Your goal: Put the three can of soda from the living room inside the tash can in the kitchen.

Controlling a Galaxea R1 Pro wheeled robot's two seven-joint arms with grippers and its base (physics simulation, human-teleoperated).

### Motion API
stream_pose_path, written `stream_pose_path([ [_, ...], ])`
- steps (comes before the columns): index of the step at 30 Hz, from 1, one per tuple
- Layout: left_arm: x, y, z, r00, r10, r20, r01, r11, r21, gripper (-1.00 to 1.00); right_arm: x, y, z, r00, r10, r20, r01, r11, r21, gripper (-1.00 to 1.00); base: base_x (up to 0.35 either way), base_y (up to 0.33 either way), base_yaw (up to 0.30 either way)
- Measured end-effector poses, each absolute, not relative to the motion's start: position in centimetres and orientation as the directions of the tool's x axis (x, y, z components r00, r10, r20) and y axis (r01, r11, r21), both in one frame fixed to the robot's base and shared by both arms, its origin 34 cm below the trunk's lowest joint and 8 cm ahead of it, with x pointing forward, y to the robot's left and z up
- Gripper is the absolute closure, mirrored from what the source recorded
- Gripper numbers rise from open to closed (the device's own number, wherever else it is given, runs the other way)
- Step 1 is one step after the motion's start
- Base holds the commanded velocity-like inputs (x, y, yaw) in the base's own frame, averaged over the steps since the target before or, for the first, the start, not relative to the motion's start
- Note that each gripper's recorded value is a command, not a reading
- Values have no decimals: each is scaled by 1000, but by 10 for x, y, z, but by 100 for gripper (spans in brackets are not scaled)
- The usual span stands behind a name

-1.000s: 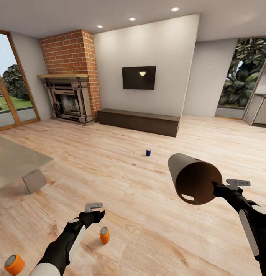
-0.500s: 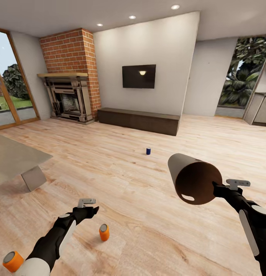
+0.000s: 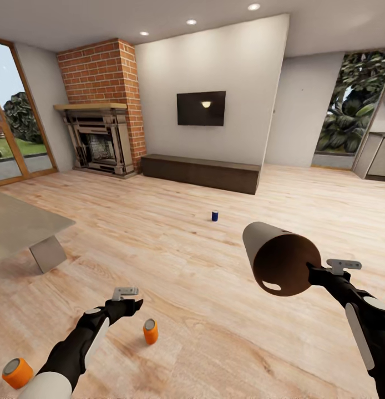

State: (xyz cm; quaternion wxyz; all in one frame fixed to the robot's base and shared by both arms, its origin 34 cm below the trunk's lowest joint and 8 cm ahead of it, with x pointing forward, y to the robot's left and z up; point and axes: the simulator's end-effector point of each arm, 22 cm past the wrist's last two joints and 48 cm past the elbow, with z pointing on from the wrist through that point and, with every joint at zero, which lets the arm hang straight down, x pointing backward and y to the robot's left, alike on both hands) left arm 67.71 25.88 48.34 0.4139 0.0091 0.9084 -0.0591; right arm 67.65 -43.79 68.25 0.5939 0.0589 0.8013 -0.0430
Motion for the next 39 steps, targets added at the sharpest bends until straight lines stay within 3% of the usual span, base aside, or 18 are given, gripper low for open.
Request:
stream_pose_path([
  [25, 666, 250, 444, -663, -15, -748, 83, 992, -94, -100, 668, -436, 647, -288, 40, -957, 141, 990, -1, 100, 3, 0, 0],
  [39, 665, 250, 443, -666, -15, -745, 82, 992, -94, -100, 669, -435, 647, -290, 36, -956, 138, 990, -4, 100, 247, 76, 0],
])
